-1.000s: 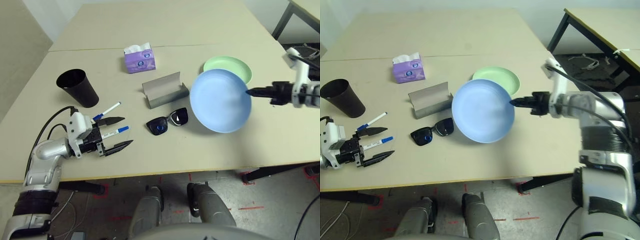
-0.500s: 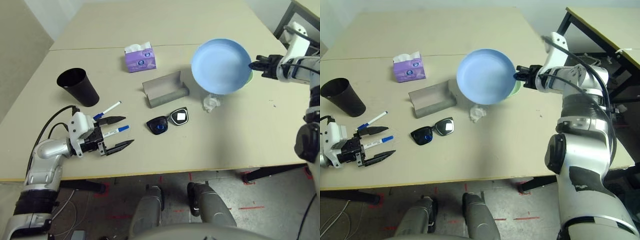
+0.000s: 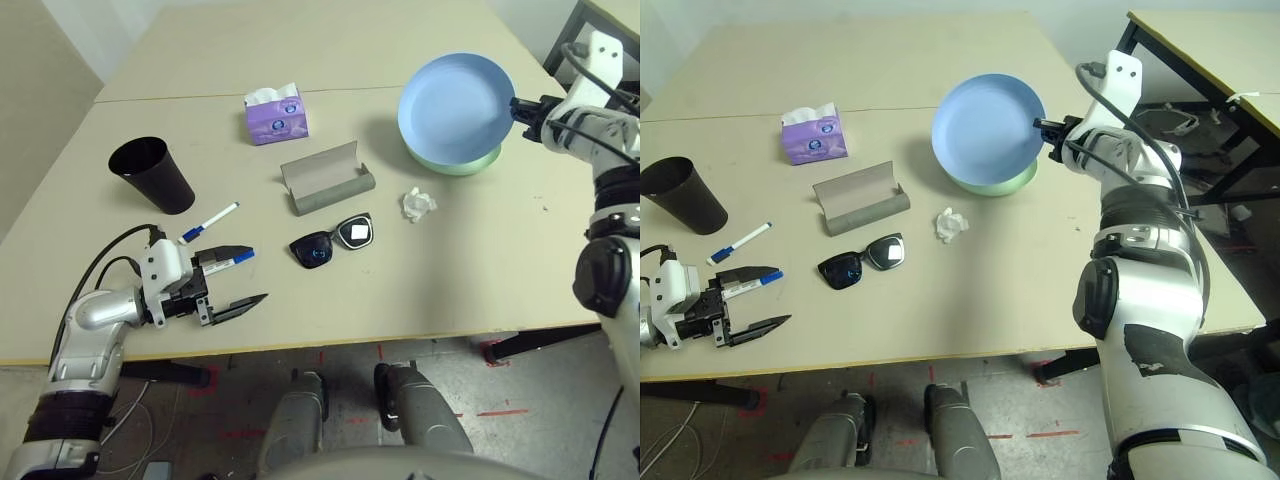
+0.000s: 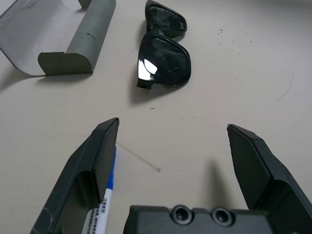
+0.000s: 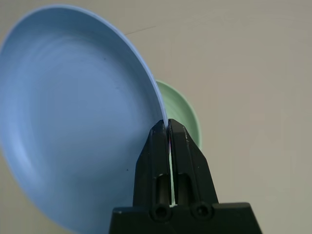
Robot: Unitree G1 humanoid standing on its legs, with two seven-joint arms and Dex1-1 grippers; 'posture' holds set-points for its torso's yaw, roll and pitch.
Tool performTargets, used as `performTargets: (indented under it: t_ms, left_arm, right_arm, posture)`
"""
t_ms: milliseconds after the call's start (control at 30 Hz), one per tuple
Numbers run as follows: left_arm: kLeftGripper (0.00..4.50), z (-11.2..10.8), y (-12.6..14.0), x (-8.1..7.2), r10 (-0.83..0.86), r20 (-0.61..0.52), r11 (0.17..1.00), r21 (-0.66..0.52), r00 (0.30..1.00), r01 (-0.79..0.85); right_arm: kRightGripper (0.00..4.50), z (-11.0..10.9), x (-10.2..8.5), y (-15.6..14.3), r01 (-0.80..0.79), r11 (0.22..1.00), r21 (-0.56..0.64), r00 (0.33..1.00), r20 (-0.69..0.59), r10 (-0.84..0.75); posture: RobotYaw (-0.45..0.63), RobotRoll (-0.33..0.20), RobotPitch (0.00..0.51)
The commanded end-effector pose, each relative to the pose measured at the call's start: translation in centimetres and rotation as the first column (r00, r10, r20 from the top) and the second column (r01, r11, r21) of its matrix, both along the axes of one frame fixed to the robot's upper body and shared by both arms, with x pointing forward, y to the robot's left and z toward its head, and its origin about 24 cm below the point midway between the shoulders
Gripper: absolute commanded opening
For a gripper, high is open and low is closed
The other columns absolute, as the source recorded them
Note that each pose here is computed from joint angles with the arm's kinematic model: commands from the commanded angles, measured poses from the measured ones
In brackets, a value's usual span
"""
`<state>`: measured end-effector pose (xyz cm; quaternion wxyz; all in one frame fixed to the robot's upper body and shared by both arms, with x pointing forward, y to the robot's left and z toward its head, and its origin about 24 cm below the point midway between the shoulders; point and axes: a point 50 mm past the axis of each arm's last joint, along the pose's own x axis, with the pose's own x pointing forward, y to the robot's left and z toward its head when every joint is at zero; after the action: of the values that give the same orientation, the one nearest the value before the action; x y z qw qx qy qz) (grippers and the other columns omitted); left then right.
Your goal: Organize and tidy the items on the table.
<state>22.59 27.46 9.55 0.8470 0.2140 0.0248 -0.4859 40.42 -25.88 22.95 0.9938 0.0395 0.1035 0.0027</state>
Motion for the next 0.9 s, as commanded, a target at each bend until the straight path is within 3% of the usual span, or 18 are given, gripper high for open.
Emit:
performTargets:
  t_ms: [33, 233, 500, 900]
  left_arm:
    - [4.50, -0.1, 0.1, -0.3, 0.003, -0.001, 1.000, 0.007, 1.000, -0.003]
    - [4.50, -0.2, 0.1, -0.4, 0.003, -0.003, 1.000, 0.008, 1.000, -0.003]
    - [4.50, 1.2, 0.6, 0.5, 0.124, 0.006, 0.977, -0.176, 0.992, -0.121]
    - [4.50, 0.8, 0.0, 0.2, 0.102, -0.010, 0.980, -0.168, 0.995, -0.102]
  right_arm:
    - [0.02, 0.1, 0.2, 0.0, 0.000, 0.996, -0.086, 1.000, 0.005, 0.001]
    - [0.02, -0.8, 0.3, 0.2, -0.022, 0.994, -0.104, 1.000, -0.022, 0.020]
    - [0.02, -1.2, 0.4, 0.8, -0.059, 0.993, -0.099, 0.998, -0.041, 0.055]
    - [0.02, -0.7, 0.4, 0.3, -0.031, 0.993, -0.114, 0.999, -0.015, 0.029]
  posture:
    - [-0.09, 0.000, 0.167]
    - [-0.09, 0.000, 0.168]
    - [-0.09, 0.000, 0.165]
    - [-0.09, 0.000, 0.167]
